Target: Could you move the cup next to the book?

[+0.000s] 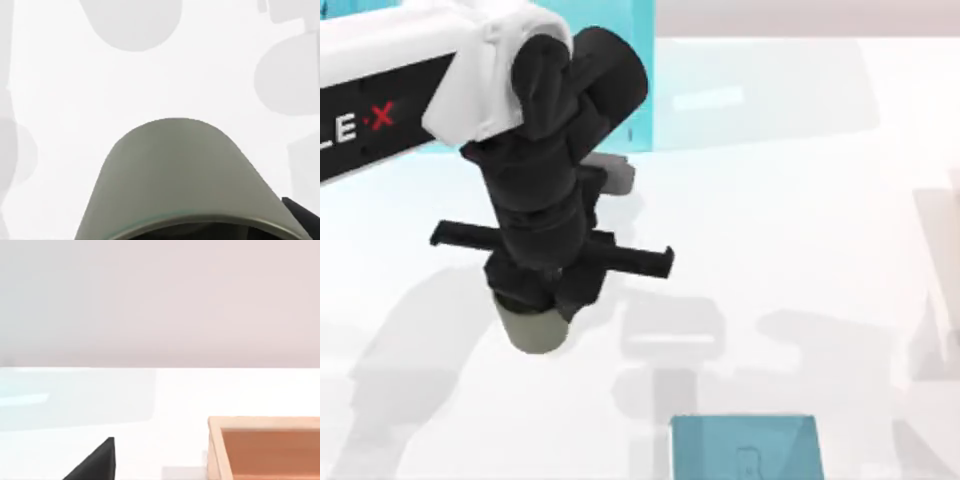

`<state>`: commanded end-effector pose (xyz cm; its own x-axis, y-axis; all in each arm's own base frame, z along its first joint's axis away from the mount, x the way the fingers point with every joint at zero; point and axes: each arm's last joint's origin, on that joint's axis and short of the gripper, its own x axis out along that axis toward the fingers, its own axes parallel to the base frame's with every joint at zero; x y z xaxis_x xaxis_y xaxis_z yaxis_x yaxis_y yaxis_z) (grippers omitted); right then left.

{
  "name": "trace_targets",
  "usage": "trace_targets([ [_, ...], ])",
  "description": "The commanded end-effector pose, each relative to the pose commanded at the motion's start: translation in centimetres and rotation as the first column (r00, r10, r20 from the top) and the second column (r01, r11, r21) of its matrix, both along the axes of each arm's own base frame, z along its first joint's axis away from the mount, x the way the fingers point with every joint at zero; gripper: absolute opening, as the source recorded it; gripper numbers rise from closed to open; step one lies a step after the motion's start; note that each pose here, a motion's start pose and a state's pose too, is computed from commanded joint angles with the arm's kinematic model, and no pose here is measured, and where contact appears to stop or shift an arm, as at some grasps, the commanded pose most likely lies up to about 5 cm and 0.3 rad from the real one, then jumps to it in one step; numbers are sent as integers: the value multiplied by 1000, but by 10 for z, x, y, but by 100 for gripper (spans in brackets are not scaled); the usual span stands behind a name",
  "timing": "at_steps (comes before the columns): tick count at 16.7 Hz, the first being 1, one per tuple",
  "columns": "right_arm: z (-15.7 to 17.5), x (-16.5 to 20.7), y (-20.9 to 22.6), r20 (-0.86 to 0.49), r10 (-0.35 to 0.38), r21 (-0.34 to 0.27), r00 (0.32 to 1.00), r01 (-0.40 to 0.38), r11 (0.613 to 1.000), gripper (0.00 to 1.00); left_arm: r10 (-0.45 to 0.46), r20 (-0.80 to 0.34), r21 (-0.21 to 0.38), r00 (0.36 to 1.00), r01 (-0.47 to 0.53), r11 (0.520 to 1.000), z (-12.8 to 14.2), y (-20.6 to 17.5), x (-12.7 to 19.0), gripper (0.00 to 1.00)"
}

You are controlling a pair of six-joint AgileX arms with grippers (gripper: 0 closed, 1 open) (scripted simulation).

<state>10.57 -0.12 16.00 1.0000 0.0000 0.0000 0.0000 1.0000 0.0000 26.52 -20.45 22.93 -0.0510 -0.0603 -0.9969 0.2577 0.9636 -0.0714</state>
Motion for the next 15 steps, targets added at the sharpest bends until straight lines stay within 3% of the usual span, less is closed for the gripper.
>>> trace_targets([
  [7, 0, 0, 0, 0, 0, 0, 1000, 0, 1000, 100, 218, 56, 12, 974, -219, 976, 19, -59, -54, 0],
  [15, 0, 0, 0, 0, 0, 0, 1000, 0, 1000, 100, 243, 70, 12, 967, -244, 970, 20, -64, -61, 0],
])
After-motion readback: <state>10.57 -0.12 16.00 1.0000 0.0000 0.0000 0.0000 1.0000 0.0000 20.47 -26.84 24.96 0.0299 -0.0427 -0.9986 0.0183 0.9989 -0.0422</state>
